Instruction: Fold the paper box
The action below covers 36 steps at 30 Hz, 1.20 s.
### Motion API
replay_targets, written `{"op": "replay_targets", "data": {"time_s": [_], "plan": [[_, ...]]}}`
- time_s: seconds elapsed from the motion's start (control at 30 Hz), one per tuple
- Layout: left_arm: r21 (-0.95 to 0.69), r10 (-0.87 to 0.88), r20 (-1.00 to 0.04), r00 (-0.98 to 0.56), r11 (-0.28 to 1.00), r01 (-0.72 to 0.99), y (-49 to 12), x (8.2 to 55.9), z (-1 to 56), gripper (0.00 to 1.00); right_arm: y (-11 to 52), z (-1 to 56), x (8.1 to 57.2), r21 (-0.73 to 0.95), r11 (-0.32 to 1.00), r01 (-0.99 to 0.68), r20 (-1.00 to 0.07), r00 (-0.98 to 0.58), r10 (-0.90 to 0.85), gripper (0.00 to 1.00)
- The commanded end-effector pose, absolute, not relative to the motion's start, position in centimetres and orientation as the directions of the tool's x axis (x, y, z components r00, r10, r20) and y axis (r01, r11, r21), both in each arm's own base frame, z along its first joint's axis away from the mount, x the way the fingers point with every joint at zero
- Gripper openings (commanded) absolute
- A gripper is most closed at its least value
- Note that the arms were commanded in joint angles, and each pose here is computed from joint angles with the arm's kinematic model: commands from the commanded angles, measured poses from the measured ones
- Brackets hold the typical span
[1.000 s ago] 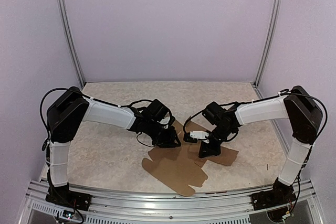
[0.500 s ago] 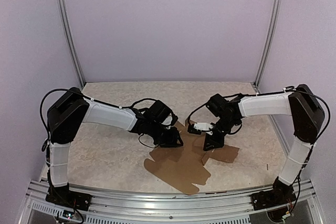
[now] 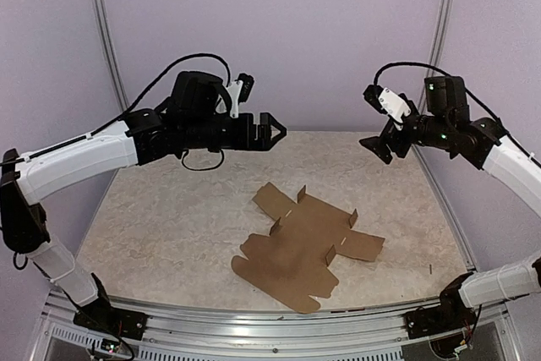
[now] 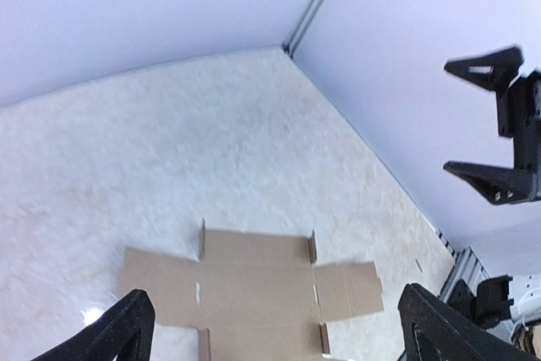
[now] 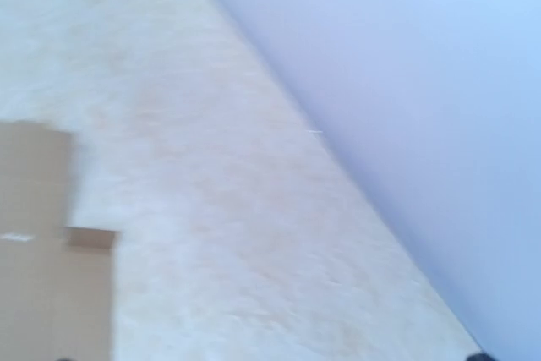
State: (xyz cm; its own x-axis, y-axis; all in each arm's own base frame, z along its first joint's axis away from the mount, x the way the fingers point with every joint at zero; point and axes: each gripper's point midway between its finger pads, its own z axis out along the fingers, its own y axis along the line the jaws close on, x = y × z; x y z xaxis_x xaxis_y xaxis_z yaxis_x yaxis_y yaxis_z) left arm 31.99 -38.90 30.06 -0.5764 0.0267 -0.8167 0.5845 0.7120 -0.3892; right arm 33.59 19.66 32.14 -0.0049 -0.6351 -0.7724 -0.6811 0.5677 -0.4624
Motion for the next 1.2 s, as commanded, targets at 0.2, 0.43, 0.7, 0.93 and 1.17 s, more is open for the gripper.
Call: {"op": "replay_targets", "data": {"time_s": [0.2,0.43,0.7,0.93,1.17], "plan": [[-0.341,0.037,-0.836,-0.548,0.747,0.571,-33.6,34.3,26.8,0.99,20.1,27.8,33.8,-0.367,0.608,-0.704,-0.822,-0.062,-0.567,1.00],[-0.304,0.007,-0.867,-0.498,0.784,0.542,-32.5,36.0,27.5,0.99,19.7,28.7,34.3,-0.335,0.653,-0.679,-0.833,-0.110,-0.542,1.00],[-0.272,-0.166,-0.934,-0.318,0.905,0.327,-27.7,39.1,31.2,0.99,19.7,25.9,34.7,-0.280,0.657,-0.700,-0.791,-0.220,-0.571,1.00],[-0.534,-0.348,-0.592,-0.727,0.845,0.031,-22.8,42.1,18.9,0.99,18.6,28.1,35.3,-0.341,0.699,-0.629,-0.813,-0.175,-0.555,1.00],[-0.796,-0.228,-0.256,-0.939,0.602,0.071,-28.1,41.4,12.4,0.99,8.5,28.5,41.2,-0.534,0.826,-0.180,-0.720,-0.416,-0.556,1.00]]}}
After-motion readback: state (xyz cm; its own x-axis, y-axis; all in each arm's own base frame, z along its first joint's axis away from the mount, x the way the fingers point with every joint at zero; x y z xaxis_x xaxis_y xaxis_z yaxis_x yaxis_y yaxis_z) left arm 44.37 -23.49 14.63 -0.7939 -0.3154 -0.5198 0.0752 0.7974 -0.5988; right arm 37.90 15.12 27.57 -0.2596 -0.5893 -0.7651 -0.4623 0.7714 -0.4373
